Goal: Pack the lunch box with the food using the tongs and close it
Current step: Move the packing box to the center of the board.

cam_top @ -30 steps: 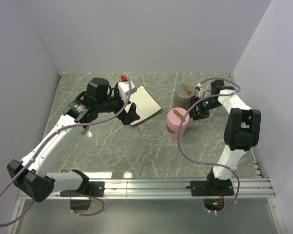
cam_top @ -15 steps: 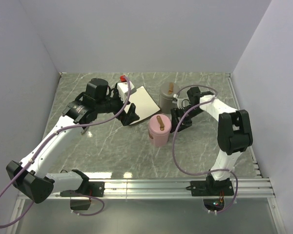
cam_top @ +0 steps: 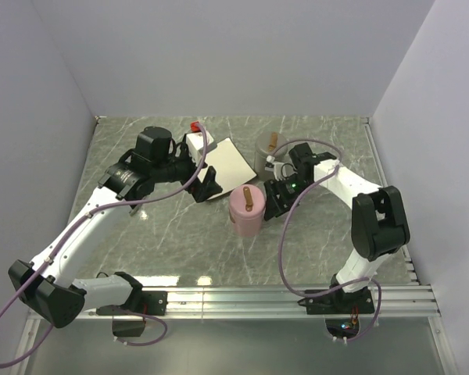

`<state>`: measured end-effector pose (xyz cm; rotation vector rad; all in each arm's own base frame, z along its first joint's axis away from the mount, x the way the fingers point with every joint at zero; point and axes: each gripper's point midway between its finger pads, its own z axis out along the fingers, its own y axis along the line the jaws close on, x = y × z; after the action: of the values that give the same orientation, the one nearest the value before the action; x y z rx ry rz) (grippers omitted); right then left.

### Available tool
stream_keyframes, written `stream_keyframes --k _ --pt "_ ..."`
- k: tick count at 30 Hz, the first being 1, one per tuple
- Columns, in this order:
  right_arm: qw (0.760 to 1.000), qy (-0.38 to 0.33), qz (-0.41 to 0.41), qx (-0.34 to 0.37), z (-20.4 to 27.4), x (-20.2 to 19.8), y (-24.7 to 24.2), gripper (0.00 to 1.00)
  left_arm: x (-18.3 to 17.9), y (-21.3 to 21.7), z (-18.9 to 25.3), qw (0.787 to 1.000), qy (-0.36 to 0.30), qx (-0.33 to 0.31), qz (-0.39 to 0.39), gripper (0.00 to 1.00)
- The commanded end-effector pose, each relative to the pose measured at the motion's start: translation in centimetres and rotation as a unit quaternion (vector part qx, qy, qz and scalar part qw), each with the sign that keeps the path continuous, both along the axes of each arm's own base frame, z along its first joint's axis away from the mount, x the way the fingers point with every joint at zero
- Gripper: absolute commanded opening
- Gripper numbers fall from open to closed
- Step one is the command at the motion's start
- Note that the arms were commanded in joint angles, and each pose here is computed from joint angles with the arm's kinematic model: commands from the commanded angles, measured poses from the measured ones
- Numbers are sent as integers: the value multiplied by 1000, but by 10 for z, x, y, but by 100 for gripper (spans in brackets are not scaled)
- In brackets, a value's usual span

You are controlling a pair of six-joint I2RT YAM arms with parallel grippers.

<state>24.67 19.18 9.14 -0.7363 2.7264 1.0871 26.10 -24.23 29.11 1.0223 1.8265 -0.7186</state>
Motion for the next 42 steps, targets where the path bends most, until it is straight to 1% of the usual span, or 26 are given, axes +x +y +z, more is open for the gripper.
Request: stream_keyframes --k 1,9,13,17,21,24,27,28,30,31,32,33,35,36,39,41,42 --pt "998 -47 42 12 10 -5 13 67 -4 1 11 1000 -13 -17 -4 99" --pt "988 -98 114 22 9 -2 35 67 -4 0 10 1000 -14 -18 -5 99" --pt "979 -144 139 48 10 11 47 66 -5 0 10 1000 -16 -20 -7 99" --pt "974 -163 147 58 13 18 51 67 -6 2 8 1000 -17 -16 -6 99" --pt "971 -188 139 41 15 26 46 65 -8 3 6 1000 -19 -18 -8 99" --pt "960 -229 157 49 23 29 47 64 -12 1 7 999 -27 -29 -22 99" --pt "928 -297 209 81 32 27 50 63 -18 -2 14 997 -50 -49 -42 99" --pt "906 -341 232 93 35 28 52 63 -22 -2 19 995 -61 -56 -46 99" --pt "883 -381 256 100 38 30 53 63 -24 -2 18 995 -67 -62 -51 99" --pt "861 -411 282 106 40 31 53 63 -24 -2 17 995 -67 -62 -51 99" --pt "850 -422 297 111 40 30 54 64 -24 -2 16 995 -65 -61 -51 99" --pt "831 -439 324 112 38 28 53 64 -25 -2 16 995 -64 -62 -54 99" --pt "814 -448 349 121 36 24 54 65 -24 -3 17 995 -64 -63 -53 99" --pt "799 -458 368 124 34 23 54 65 -24 -3 17 994 -64 -64 -54 99" --pt "783 -467 392 126 27 25 59 65 -23 -3 16 995 -63 -63 -52 99" --pt "780 -466 397 125 26 30 63 65 -23 -3 16 995 -61 -63 -51 99" --pt "773 -472 404 129 26 33 67 65 -23 -3 16 995 -61 -63 -51 99"
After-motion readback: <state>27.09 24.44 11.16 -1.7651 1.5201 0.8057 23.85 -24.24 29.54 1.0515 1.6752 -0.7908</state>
